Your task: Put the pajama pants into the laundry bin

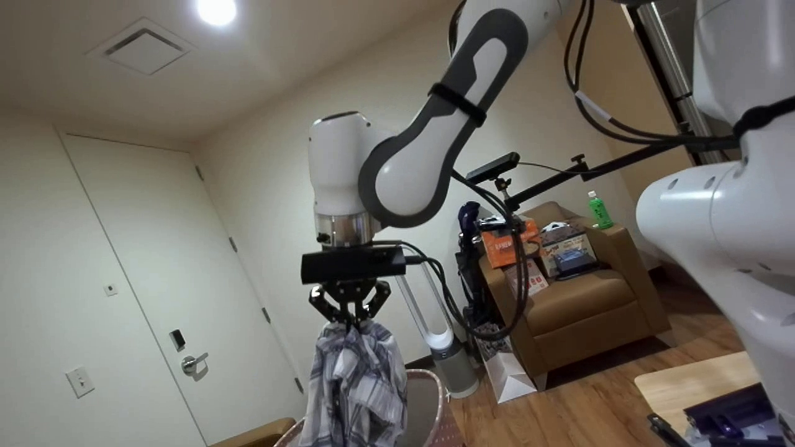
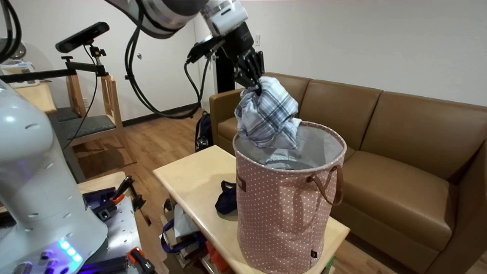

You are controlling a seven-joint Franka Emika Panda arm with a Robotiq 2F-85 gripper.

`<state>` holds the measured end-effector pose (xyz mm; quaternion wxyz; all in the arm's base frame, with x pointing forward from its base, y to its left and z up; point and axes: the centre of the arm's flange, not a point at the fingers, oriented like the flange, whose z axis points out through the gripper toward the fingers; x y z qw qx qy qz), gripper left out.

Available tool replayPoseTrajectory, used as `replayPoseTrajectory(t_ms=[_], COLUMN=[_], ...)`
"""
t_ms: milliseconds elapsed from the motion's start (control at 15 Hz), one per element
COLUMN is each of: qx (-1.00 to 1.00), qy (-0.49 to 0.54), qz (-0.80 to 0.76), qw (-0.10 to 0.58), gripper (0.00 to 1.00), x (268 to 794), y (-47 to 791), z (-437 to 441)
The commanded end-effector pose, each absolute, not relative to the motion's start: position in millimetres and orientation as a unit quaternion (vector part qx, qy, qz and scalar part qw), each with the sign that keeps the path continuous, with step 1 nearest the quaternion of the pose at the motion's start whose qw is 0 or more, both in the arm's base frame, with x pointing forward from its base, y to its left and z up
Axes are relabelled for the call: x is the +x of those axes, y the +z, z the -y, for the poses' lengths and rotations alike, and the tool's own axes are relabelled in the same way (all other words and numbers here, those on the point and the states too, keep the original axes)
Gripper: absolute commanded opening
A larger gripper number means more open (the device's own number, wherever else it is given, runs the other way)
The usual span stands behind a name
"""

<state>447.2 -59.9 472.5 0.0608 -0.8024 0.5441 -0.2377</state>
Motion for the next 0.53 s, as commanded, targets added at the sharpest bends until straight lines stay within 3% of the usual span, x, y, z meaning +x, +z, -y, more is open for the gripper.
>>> replayPoseTrajectory(t_ms=[0,67,333,467], qx=[-0.805,-0.805,-0.771,-0.773], qy=[-0.234,-0.233,-0.167,-0.104], qz=[-0.542,-0.542,-0.613,-0.624], qw=[0.056,0.054,0.028,0.047], gripper=[0.10,0.06,0.06,0.06], x=[450.4,452.4,476.8,484.0], y=[464.0,461.0,414.8,372.4], z=[57.1,57.2,86.4,115.1])
